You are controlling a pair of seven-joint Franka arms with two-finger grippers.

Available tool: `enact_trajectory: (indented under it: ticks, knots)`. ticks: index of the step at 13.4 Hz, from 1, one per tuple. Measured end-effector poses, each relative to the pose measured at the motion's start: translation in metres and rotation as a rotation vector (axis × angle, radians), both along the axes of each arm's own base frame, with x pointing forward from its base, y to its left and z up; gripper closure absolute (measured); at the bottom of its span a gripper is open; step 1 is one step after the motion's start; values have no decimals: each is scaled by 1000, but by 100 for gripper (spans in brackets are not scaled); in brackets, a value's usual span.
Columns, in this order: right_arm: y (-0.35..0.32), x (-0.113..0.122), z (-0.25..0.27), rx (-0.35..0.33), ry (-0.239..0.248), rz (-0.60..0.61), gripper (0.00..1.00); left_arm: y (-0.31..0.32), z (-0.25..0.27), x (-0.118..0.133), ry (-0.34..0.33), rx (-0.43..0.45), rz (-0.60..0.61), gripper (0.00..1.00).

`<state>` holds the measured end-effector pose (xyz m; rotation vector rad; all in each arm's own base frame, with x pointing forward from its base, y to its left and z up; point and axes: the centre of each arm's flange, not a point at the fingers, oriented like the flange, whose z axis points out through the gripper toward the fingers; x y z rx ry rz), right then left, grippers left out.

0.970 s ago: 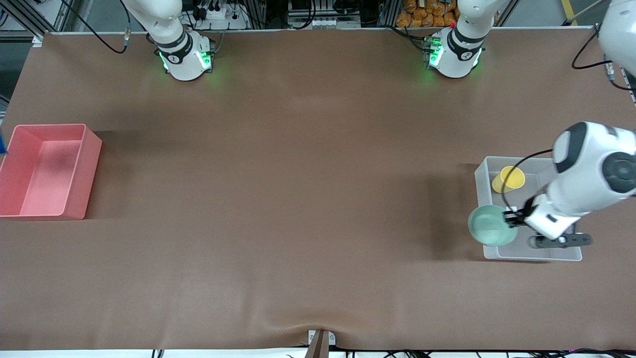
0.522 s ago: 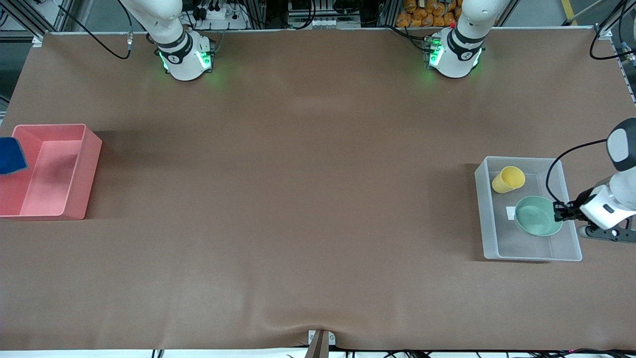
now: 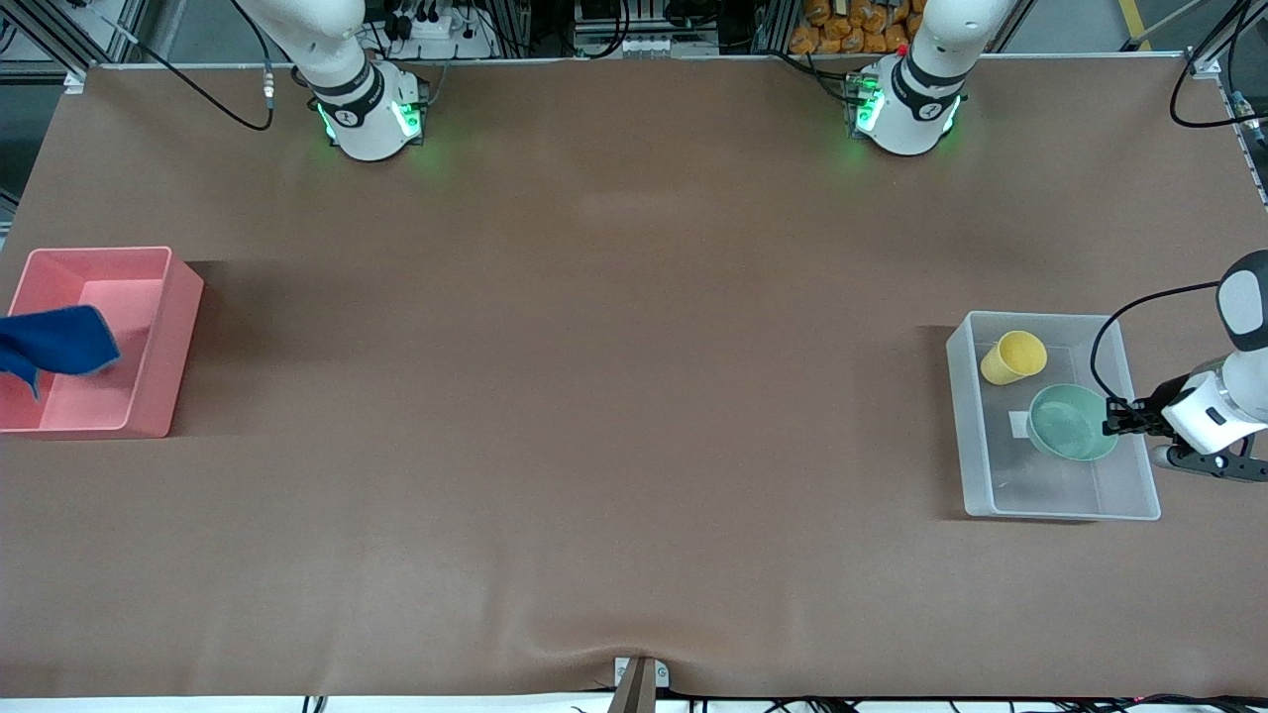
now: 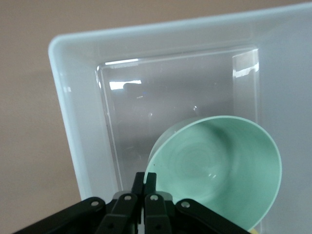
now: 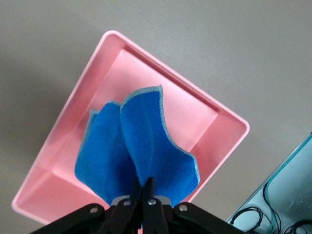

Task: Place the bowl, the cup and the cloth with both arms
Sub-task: 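Lower the bowl into the clear bin while the right gripper drops the cloth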

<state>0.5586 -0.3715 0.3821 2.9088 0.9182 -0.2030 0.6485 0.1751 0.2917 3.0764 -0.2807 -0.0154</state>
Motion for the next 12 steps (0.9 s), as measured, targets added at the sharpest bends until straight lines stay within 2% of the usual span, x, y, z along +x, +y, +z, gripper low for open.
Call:
enact_trajectory:
  ticks: [4,8,10,12]
  knots:
    - [-6,9,-66,22,10,-1,98,3,-24,-1,16,-26,-18,97]
    - [-7,12,-96,38,3,-9,98,-3,-44,2,11,-28,-25,97]
    - [-7,12,-112,52,14,-15,98,-4,-50,4,6,-20,-26,83]
    - [-7,12,-125,66,14,-23,98,-2,-42,8,-12,-23,-16,59]
